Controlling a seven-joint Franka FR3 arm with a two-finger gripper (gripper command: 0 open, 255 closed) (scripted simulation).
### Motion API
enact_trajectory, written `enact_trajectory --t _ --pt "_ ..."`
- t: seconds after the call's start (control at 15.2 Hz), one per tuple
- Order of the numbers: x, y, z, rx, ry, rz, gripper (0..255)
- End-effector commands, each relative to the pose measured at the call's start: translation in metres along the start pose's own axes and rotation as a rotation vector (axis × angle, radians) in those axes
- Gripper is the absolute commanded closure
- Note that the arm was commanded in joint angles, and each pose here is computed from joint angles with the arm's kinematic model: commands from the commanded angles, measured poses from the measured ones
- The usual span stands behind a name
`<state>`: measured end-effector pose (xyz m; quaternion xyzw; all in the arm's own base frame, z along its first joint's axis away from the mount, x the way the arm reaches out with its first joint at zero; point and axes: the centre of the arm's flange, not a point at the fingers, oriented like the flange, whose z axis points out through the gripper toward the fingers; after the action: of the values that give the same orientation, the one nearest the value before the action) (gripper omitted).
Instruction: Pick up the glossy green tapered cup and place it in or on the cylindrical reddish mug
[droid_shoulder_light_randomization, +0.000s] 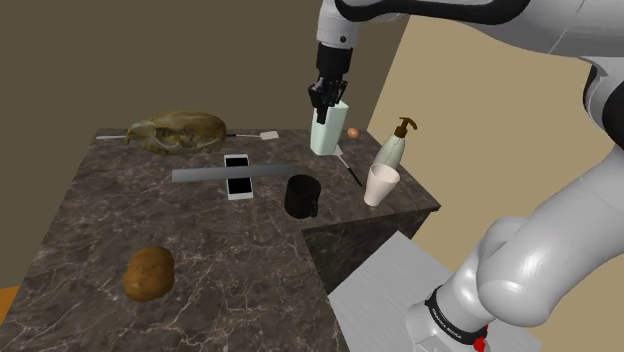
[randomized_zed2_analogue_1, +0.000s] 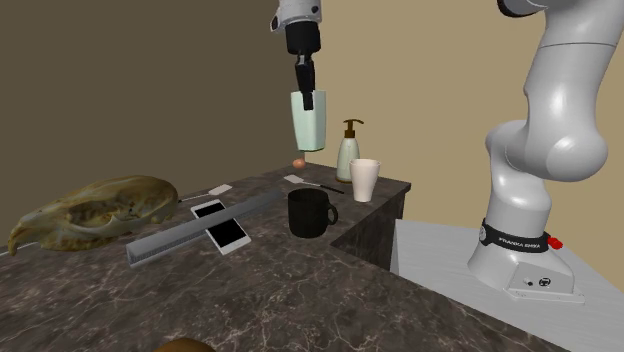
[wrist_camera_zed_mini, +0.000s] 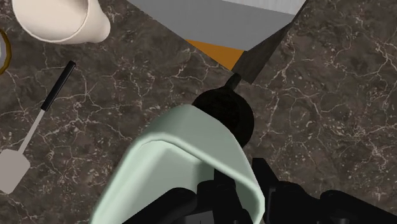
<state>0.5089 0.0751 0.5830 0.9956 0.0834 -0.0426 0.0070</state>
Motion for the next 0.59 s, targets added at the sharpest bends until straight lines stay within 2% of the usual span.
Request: enact_trajectory --t 0.0,0.13,0.53 --pt "-0.008 -0.026 -0.005 0.000 0.000 0.001 255" --pt "-0.016 -0.050 -0.010 0.000 0.000 0.001 255" --pt "-0.014 -0.050 0.021 0.000 0.000 0.001 255"
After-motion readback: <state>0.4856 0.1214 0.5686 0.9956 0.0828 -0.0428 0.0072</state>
